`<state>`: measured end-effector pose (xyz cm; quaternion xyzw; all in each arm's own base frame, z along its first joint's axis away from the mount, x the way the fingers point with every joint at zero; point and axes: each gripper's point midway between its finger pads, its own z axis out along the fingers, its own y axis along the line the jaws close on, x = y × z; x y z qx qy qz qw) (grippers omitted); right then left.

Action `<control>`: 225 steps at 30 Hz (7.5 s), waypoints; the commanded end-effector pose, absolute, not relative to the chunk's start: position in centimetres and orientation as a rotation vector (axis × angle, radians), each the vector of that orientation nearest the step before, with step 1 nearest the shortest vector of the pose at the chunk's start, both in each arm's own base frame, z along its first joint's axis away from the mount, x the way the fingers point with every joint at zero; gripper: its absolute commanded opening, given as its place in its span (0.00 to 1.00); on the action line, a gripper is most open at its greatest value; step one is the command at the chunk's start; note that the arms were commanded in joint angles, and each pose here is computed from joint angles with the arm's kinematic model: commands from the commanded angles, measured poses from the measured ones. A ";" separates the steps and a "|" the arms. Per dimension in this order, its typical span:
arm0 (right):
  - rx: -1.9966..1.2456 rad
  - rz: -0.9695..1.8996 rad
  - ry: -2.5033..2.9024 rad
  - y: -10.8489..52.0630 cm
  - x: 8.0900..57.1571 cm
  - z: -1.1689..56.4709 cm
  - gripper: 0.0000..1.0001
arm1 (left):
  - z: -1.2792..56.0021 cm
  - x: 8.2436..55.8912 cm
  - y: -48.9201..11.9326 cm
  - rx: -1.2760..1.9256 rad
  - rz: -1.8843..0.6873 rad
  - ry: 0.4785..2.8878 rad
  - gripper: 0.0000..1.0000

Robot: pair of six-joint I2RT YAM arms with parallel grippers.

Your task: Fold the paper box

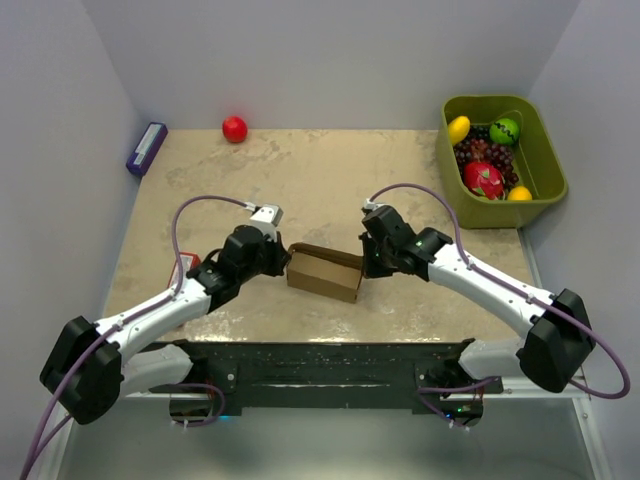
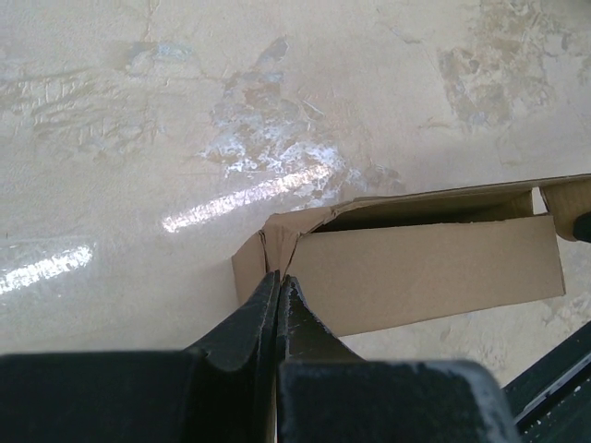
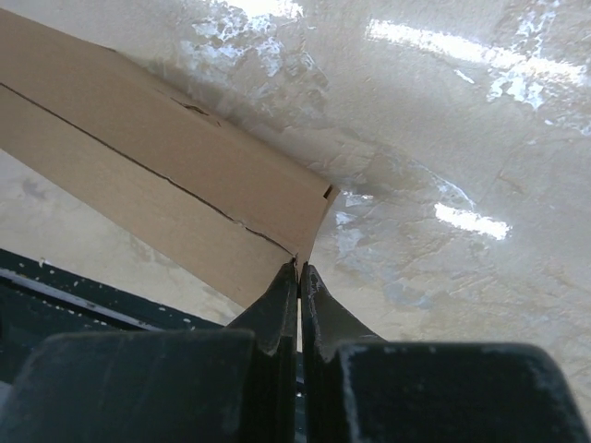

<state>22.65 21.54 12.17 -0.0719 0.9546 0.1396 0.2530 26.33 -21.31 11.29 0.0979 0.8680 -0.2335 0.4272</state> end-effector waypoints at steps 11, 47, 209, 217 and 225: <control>-0.075 0.591 2.549 23.1 23.4 14.1 0.00 | 8.6 24.9 -20.7 0.321 -0.453 2.263 0.00; 0.063 0.703 2.551 20.5 23.7 13.4 0.00 | 6.0 22.9 -20.9 0.380 -0.212 2.230 0.00; 0.184 0.255 2.580 18.8 17.0 11.1 0.00 | 9.1 23.2 -25.5 0.570 -0.293 2.297 0.00; 0.164 0.183 2.602 19.3 15.7 9.9 0.00 | 9.1 23.1 -25.6 0.567 -0.294 2.300 0.00; 0.162 0.153 2.607 19.7 14.3 9.3 0.00 | 8.9 23.0 -25.6 0.575 -0.304 2.304 0.00</control>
